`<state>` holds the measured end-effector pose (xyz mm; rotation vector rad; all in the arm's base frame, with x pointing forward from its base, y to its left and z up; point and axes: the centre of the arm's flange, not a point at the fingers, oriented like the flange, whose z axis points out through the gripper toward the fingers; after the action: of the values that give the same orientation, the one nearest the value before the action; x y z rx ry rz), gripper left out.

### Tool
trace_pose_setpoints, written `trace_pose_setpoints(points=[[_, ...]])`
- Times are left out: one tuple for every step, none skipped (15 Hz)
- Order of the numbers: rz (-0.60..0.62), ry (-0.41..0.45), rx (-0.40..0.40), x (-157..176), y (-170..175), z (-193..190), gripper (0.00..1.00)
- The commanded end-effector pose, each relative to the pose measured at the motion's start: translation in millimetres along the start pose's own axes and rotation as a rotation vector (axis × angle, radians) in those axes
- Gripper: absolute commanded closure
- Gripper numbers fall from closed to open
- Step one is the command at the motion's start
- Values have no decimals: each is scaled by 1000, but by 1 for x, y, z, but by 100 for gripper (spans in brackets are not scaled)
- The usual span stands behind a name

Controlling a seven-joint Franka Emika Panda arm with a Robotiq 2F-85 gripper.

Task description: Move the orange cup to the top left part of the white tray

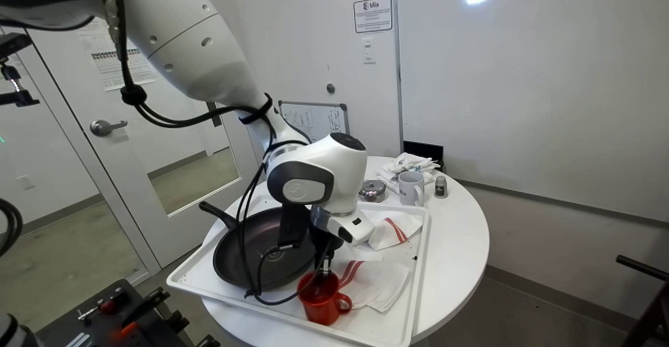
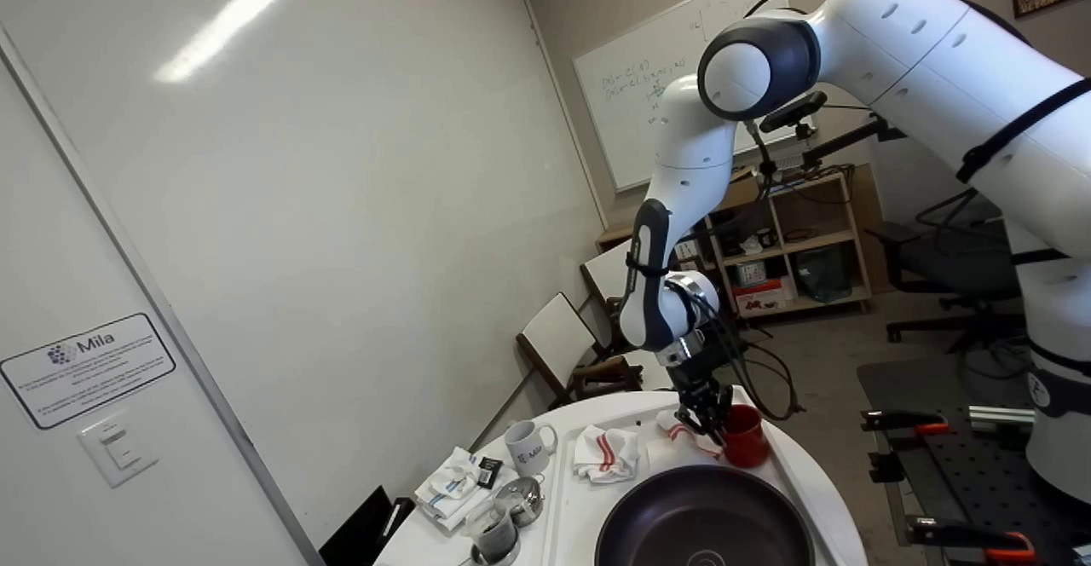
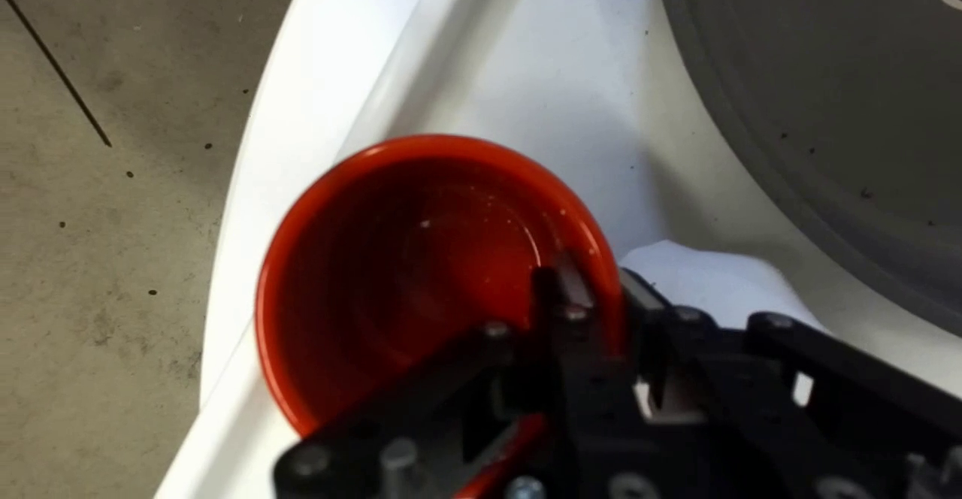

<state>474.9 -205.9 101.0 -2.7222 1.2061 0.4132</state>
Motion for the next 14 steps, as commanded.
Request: trace_pose_setpoints(points=[[9,43,-37,-6,-1,-11,93],[11,64,-43,-12,-1,-20,93],[9,79,-49,-14,-1,-25,93],[3,99,-56,-22,-1,-36,93],[-2,115,-64,-25,-2,-43,93],[-8,139,-70,-34,-4,-56,93],[-17,151,-77,-39,-6,-64,93],[-26,170,-79,-47,-9,-77,93],[-36,181,-82,-54,-12,-86,93],[-46,199,-83,-62,-16,-99,93],[-55,211,-84,-69,-20,-108,93],[-63,226,-88,-76,-25,-119,93],[-77,232,-89,-82,-29,-128,93],[-91,246,-92,-89,-37,-139,93]])
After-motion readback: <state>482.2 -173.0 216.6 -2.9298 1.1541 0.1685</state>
